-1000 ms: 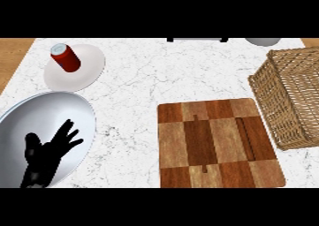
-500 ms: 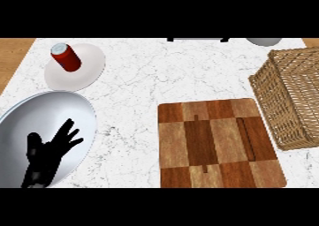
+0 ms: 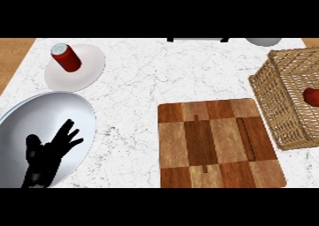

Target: Pick the bell pepper from the cutting board and place it in the basket

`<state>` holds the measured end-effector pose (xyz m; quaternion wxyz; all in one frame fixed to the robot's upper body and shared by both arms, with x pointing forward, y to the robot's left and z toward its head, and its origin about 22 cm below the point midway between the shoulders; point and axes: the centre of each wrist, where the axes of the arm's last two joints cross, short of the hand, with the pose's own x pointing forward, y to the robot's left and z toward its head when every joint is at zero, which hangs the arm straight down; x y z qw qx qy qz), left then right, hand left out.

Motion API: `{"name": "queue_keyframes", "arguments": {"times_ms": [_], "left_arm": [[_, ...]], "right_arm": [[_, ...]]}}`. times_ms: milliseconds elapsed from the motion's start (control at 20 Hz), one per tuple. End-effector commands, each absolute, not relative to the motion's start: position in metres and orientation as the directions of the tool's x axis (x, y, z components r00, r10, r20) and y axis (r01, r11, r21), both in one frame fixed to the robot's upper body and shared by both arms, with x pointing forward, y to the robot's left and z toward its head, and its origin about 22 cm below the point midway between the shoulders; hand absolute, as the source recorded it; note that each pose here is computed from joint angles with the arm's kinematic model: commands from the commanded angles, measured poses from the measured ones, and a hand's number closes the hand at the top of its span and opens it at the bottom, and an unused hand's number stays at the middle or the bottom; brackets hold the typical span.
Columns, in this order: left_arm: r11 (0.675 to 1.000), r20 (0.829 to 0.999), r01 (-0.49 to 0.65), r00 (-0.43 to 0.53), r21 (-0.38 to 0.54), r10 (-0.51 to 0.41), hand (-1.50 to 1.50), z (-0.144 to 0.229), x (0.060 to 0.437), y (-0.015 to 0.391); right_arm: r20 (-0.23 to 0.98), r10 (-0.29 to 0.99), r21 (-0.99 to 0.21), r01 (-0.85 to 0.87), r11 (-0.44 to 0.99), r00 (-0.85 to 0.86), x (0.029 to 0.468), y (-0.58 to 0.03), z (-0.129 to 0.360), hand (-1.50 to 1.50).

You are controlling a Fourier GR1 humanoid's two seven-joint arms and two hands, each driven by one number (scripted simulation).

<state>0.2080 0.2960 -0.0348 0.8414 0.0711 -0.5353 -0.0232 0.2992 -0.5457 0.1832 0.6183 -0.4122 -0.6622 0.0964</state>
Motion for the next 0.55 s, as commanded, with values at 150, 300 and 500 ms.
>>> {"name": "queue_keyframes", "arguments": {"times_ms": [150, 300, 500], "left_arm": [[0.991, 0.844, -0.031, 0.527, 0.133, -0.096, 0.00, -0.046, 0.186, 0.299], [0.988, 0.846, -0.036, 0.522, 0.148, -0.108, 0.00, -0.046, 0.202, 0.283], [0.989, 0.849, -0.044, 0.520, 0.141, -0.098, 0.00, -0.048, 0.200, 0.287]], "right_arm": [[0.836, 0.540, -0.501, 0.537, 0.679, 0.097, 0.274, -0.581, 0.200, -1.50], [0.843, 0.524, -0.490, 0.572, 0.658, 0.120, 0.265, -0.590, 0.213, -1.50], [0.851, 0.506, -0.484, 0.588, 0.649, 0.142, 0.212, -0.625, 0.219, -1.50]]}}
